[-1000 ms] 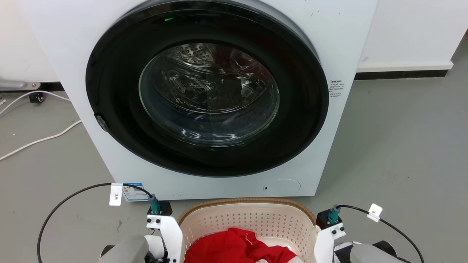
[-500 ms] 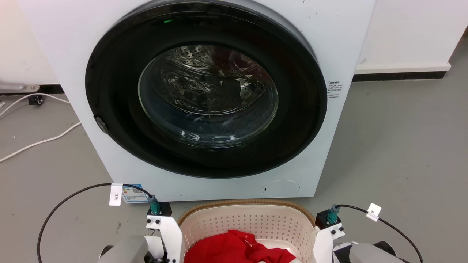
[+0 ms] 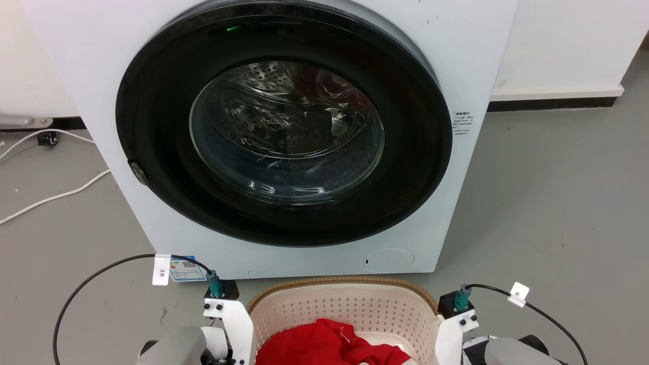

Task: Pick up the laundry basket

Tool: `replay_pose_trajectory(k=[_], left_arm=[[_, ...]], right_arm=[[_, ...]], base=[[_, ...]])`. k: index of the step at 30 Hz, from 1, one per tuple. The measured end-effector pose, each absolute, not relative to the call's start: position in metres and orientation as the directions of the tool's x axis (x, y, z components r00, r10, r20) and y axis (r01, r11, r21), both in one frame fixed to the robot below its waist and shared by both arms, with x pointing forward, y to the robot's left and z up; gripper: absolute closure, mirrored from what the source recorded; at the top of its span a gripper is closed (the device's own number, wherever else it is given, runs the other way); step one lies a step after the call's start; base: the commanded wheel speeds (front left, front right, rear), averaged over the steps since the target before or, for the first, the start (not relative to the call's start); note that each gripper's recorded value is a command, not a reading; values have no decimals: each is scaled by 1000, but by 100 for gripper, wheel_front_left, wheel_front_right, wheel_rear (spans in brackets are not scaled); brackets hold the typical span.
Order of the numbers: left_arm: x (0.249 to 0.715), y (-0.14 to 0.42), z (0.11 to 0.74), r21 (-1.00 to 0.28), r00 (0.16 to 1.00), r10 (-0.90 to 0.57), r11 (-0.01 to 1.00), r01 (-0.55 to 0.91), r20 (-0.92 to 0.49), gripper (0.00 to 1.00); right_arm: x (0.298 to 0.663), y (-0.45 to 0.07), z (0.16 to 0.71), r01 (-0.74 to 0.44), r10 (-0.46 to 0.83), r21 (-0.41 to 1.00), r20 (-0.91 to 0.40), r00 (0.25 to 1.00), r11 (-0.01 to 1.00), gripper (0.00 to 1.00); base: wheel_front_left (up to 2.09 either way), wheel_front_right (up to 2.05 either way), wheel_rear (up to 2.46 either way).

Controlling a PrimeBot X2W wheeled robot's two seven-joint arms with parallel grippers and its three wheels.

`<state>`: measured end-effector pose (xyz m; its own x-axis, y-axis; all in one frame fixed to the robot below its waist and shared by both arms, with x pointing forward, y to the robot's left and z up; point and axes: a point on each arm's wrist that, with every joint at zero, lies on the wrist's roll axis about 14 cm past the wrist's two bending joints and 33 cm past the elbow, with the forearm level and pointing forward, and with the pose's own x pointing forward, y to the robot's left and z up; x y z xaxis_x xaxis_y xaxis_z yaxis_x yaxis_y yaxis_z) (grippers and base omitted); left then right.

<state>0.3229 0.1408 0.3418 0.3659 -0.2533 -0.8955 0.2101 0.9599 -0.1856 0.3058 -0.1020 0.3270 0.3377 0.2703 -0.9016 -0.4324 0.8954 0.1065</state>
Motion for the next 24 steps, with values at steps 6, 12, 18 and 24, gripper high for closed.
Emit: replay_pose_trajectory(k=[6,12,18,24], left_arm=[[323,140,342,-185,363,-254,959,213,-896,100],[322,140,341,-186,361,-255,959,215,-897,100],[322,140,341,-185,360,-255,958,218,-897,100],[321,140,341,-184,357,-255,958,220,-898,100]], right_arm=[[304,-103,326,-430,269,109,-904,333,896,100],[303,-103,326,-428,270,111,-903,333,897,100],[303,-103,325,-429,270,111,-904,331,897,100],[302,-103,325,-430,270,110,-905,330,896,100]], base=[[0,0,0],[0,0,0],[0,0,0],[0,0,0]])
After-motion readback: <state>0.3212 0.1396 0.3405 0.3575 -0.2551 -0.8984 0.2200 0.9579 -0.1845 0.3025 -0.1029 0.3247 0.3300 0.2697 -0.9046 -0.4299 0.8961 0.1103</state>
